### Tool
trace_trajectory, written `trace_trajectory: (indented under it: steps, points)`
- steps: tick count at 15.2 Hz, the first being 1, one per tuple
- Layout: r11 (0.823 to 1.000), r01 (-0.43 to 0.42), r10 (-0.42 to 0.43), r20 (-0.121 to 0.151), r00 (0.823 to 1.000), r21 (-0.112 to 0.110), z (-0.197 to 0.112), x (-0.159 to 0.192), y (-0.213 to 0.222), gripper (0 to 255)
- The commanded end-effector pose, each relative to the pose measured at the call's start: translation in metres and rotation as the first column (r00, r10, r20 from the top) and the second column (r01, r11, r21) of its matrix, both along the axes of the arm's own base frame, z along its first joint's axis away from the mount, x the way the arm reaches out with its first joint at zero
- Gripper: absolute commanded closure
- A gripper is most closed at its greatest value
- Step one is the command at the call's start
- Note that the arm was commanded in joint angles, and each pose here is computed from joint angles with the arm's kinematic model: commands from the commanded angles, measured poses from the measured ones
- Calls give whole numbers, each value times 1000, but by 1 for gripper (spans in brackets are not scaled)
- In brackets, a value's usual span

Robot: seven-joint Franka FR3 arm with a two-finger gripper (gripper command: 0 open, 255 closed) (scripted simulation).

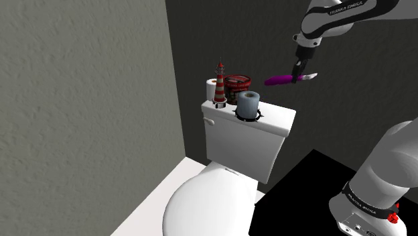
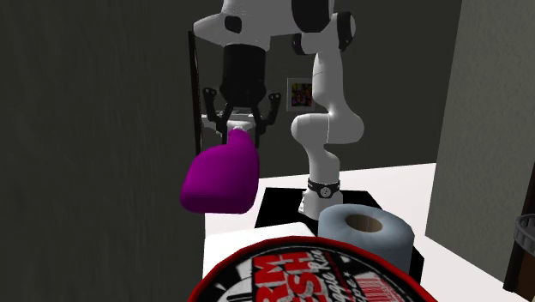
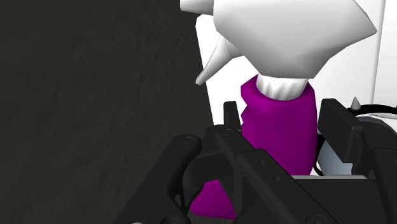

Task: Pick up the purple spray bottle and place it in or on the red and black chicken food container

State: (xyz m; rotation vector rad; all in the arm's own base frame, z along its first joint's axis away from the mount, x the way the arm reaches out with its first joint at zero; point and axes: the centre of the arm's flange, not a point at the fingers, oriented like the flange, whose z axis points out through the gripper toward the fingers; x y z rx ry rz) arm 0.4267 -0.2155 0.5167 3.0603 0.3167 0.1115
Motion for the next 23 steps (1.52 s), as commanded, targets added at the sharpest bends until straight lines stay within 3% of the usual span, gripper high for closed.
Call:
trace_trajectory:
  steps: [1,6,23]
  points:
    - [1000,0,0,0,1000,0,11,-1,-1,255]
    - [1000,0,0,0,1000,0,37,-1,-1,255]
    - [1000,0,0,0,1000,0,44,204,91,255]
